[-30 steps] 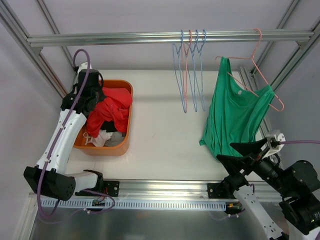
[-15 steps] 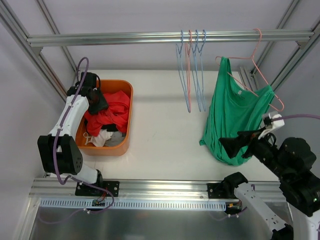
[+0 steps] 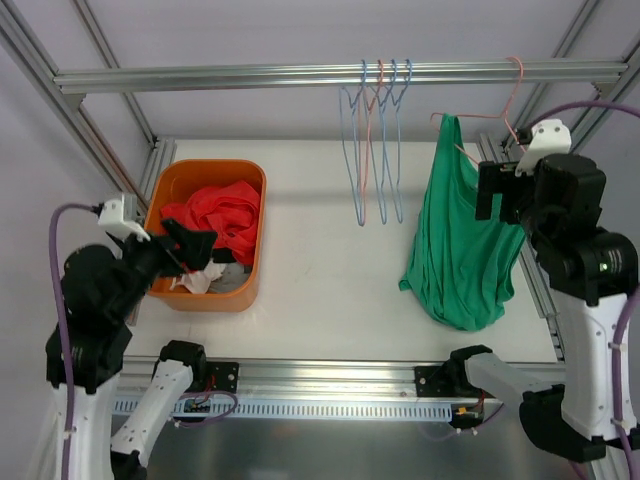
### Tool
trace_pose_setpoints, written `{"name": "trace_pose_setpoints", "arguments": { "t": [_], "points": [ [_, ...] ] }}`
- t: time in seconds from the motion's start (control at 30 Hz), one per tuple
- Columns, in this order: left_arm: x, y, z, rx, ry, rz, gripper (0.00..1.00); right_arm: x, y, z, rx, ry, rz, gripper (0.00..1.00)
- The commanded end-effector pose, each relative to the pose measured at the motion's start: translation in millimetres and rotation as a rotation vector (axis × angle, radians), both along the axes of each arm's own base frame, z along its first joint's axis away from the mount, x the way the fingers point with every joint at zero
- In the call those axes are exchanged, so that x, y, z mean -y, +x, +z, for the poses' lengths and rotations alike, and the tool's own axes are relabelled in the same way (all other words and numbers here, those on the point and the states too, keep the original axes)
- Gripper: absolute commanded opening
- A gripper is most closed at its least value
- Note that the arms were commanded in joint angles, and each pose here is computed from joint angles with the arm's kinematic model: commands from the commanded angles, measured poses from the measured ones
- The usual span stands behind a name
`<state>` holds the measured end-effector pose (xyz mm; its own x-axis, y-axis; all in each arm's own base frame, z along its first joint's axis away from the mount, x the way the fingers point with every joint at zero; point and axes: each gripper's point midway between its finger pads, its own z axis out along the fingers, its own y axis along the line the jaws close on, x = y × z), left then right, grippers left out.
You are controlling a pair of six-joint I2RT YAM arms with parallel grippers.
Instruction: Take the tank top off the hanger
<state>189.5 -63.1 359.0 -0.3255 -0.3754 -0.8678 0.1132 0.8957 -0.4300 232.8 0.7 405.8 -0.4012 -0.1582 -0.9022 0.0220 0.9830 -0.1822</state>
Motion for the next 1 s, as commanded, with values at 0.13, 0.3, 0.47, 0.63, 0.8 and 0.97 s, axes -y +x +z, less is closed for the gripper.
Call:
{"name": "trace_pose_setpoints", "arguments": {
  "t": [0.13,0.3,0.47,0.63,0.8,0.97],
  "points": [
    [53.2,-48.0,-86.3,-0.013,-0.013,-0.398,0.99,32.7,54.3,47.6,0.06,-0.162,-0.09,0.97],
    [58.4,-68.8,-72.1,0.119,-0.008,-0.46,0.99,45.5,91.2,36.4,0.004,-0.18,-0.105,0.9],
    [59.5,-73.6,-74.1,0.143,-0.026,-0.464,0.99,30.2,118.4,12.9,-0.057,-0.101,0.001,0.7],
    [60.7,-71.8,-76.4,0.132,-0.028,-0.469,0.99,15.2,118.5,7.1,-0.072,-0.036,0.067,0.49],
    [61.4,-71.9,-76.3,0.135,-0.03,-0.474,0.99,-4.8,107.7,21.3,-0.024,0.046,0.14,0.44],
    [60.6,-71.8,-76.4,0.136,-0.031,-0.467,0.99,-20.5,106.6,9.2,-0.05,0.138,0.153,0.35]
  ]
}}
